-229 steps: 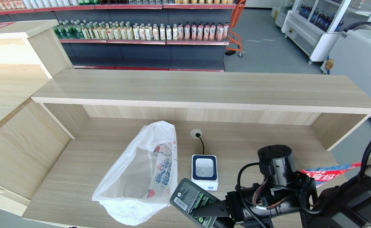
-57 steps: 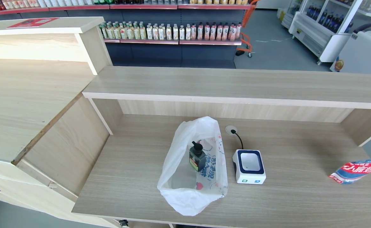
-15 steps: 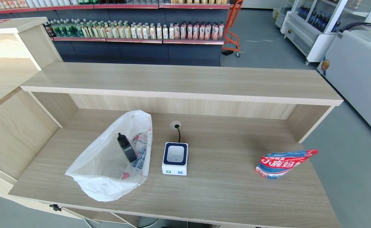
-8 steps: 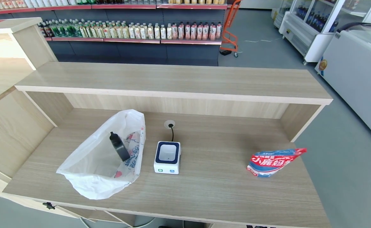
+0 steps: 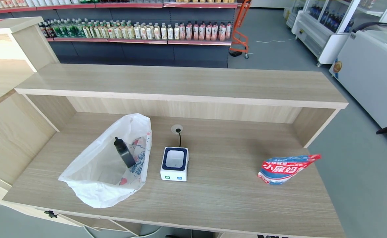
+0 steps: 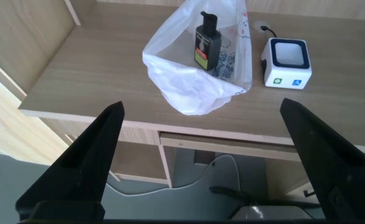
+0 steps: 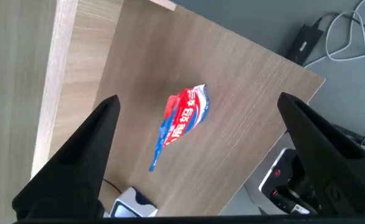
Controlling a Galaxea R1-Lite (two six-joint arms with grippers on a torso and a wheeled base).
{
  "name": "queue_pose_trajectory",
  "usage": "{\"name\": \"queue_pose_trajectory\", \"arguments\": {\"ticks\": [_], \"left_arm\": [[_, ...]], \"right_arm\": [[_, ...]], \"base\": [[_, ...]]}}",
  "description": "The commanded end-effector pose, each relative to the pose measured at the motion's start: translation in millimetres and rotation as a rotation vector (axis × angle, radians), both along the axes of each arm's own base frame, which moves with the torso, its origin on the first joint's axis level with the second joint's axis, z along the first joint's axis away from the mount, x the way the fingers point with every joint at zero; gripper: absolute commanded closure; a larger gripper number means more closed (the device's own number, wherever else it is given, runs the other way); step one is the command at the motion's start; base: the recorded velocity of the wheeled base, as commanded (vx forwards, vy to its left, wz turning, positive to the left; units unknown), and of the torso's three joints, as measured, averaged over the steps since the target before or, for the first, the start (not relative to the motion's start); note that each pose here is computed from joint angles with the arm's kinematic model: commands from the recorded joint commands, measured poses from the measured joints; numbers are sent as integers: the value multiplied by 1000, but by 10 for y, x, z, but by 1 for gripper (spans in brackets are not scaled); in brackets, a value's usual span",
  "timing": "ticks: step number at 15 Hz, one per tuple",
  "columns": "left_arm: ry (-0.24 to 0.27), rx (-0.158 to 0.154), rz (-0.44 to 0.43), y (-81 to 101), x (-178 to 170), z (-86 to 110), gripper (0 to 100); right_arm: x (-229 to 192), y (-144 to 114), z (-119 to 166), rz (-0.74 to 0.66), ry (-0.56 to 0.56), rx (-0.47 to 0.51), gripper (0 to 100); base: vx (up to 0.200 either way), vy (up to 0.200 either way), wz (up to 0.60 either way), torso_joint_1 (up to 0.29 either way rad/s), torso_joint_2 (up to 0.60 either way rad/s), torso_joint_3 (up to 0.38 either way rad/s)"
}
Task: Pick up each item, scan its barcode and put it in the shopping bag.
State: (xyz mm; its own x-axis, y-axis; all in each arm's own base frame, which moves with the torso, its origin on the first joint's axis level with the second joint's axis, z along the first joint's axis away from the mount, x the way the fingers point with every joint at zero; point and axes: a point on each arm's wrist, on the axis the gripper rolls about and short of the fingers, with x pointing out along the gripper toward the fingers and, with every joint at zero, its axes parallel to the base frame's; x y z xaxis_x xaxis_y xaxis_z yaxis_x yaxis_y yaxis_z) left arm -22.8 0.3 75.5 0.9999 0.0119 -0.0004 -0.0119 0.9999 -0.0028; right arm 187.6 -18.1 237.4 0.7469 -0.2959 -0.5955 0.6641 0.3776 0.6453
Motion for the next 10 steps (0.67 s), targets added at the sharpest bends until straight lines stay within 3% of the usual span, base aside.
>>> {"name": "queue_pose_trajectory", "arguments": {"ticks": [1,5,10], "left_arm": [[0,0,0,0,0,0,0],[0,0,0,0,0,0,0],[0,0,0,0,0,0,0]], "right_arm": [[547,143,-716,44,238,30,0],[904,351,-1026,119,258,20,0],[1306,575,-1194,219,203,1,0]], "base": [[0,0,0,0,0,0],[0,0,0,0,0,0],[0,0,0,0,0,0]]}}
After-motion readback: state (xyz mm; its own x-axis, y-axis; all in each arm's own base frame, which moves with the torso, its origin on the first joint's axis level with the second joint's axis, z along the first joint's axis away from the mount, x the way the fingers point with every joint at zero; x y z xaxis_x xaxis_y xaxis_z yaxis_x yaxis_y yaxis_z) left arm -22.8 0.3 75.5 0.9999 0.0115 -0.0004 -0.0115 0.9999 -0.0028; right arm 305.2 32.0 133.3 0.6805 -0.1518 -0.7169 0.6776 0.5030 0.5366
